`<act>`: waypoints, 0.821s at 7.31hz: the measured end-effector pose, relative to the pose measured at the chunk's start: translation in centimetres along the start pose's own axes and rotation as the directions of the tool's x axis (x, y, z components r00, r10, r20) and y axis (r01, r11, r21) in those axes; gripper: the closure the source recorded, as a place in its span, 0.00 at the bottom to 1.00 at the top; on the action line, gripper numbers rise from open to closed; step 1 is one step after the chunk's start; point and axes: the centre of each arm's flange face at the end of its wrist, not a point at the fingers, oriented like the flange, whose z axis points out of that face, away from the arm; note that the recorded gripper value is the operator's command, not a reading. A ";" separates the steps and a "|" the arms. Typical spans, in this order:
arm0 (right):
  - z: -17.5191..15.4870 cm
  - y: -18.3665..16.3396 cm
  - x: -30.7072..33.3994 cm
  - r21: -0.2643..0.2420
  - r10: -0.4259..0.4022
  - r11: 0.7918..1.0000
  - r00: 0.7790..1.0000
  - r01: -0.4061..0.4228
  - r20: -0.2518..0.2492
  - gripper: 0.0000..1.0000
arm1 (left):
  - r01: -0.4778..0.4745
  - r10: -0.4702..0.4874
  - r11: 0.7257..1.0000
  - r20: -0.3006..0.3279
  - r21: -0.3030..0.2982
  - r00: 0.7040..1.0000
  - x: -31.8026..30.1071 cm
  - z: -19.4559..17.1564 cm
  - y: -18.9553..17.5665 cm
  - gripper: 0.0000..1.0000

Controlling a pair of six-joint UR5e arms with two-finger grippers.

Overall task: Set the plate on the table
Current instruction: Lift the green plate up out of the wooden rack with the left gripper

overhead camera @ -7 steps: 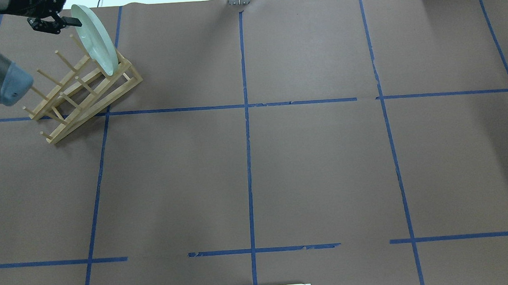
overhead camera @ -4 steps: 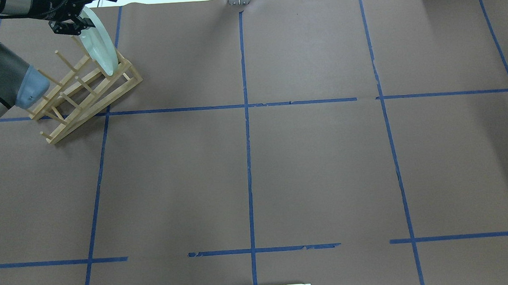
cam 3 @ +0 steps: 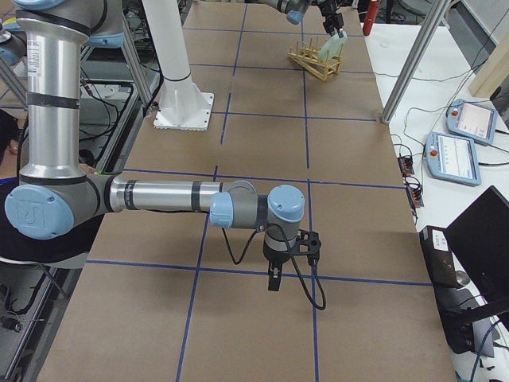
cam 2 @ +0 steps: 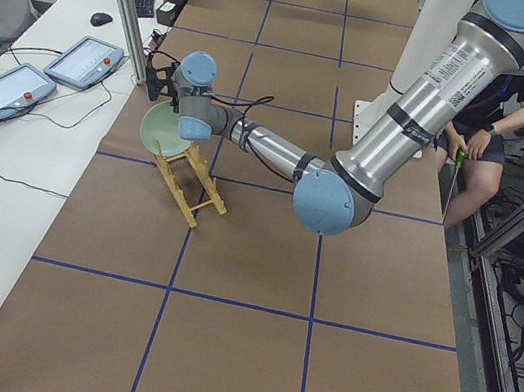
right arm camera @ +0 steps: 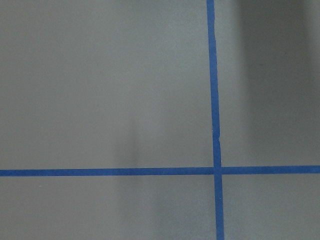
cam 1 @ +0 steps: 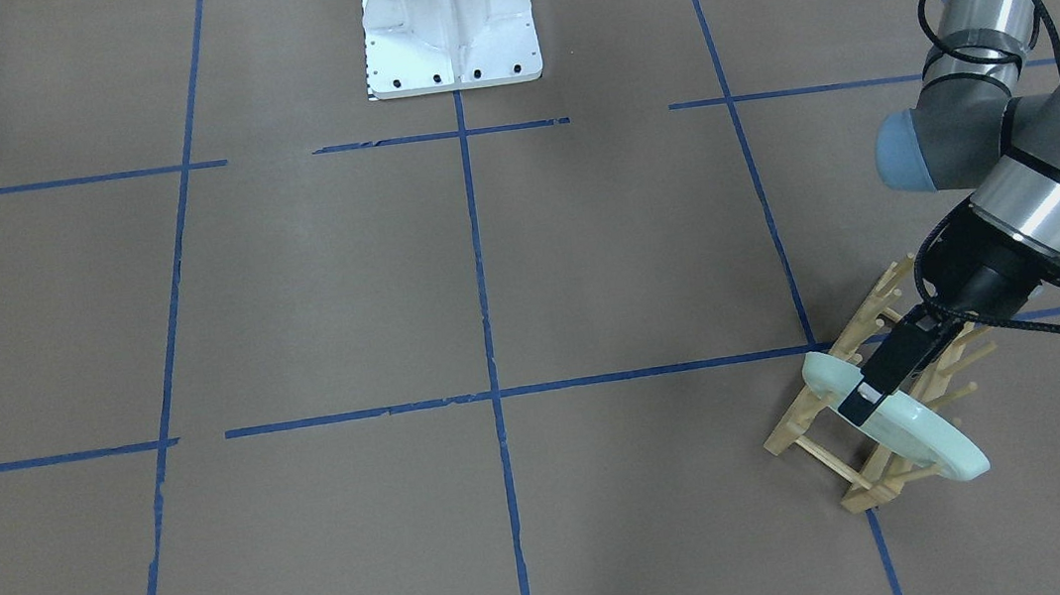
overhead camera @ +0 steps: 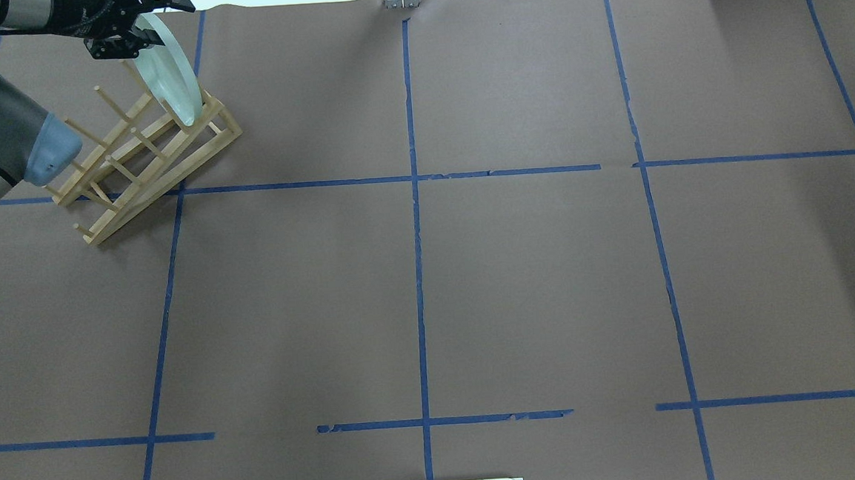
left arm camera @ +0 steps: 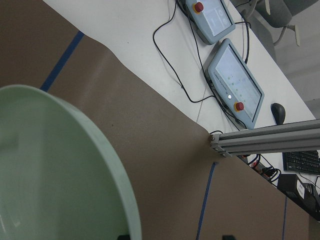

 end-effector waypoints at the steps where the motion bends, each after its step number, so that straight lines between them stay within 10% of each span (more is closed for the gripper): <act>1: 0.0 0.0 0.0 0.000 0.000 1.000 1.000 0.000 0.000 0.00 | -0.004 0.004 1.000 0.001 0.002 1.000 -0.1 -0.1 -0.1 0.58; 4: 0.0 0.0 0.0 0.000 -0.001 1.000 1.000 0.001 0.000 0.00 | -0.022 0.022 1.000 0.010 0.006 1.000 -1.2 -0.4 -0.3 0.94; 6: 0.0 0.0 0.0 0.000 -0.001 1.000 1.000 0.001 0.000 0.00 | -0.034 0.034 0.999 0.012 0.009 0.999 -1.9 -0.8 -0.5 1.00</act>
